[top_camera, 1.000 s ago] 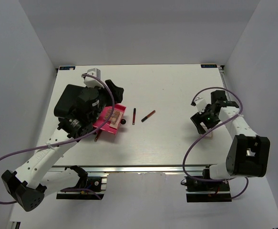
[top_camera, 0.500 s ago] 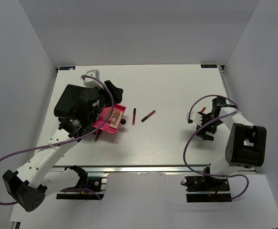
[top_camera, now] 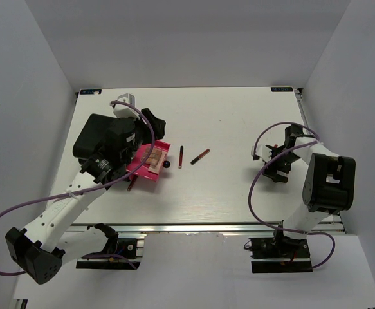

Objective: Organize the makeup

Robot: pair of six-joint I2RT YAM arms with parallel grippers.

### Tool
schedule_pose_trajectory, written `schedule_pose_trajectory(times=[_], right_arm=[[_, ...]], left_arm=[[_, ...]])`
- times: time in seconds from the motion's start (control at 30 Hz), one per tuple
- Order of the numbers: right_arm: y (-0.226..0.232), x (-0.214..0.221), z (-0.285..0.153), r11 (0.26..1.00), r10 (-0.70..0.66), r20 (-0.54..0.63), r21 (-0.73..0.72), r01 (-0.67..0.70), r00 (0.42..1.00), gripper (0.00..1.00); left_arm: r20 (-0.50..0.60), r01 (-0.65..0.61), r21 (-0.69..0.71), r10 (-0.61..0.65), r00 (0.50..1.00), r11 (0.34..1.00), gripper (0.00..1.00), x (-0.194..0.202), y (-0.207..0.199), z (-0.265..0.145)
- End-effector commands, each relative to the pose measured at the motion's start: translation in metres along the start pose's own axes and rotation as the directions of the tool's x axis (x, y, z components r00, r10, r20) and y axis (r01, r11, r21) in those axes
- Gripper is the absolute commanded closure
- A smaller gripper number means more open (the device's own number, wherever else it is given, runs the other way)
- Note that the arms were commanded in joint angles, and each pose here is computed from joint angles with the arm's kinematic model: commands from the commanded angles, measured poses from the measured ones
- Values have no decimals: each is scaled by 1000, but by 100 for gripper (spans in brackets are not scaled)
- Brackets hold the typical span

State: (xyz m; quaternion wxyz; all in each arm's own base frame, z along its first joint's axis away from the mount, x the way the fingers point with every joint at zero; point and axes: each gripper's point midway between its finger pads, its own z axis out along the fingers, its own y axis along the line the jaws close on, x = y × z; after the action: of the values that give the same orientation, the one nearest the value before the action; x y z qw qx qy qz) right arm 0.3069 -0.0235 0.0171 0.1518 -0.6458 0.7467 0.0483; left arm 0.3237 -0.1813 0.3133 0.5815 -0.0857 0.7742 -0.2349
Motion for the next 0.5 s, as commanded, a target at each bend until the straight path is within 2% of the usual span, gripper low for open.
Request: schedule_pose_trajectory(times=[0.0, 0.1, 0.27, 0.47], right_arm=[[-8, 10, 21, 999, -38, -26, 14, 39, 999, 12], [-4, 15, 27, 1000, 15, -40, -11, -15, 999, 19], [5, 11, 30, 994, 106, -22, -35, -107, 994, 41], [-4, -23, 11, 983, 183, 104, -3, -183, 978, 64]], left_arm=[[35, 19, 7, -19, 999, 1000, 25, -18, -4, -5], [33, 19, 4, -19, 999, 1000, 25, -17, -4, -4], [37, 19, -3, -19, 999, 1000, 25, -20, -2, -2], [37, 14, -2, -14, 999, 1000, 25, -22, -3, 4]])
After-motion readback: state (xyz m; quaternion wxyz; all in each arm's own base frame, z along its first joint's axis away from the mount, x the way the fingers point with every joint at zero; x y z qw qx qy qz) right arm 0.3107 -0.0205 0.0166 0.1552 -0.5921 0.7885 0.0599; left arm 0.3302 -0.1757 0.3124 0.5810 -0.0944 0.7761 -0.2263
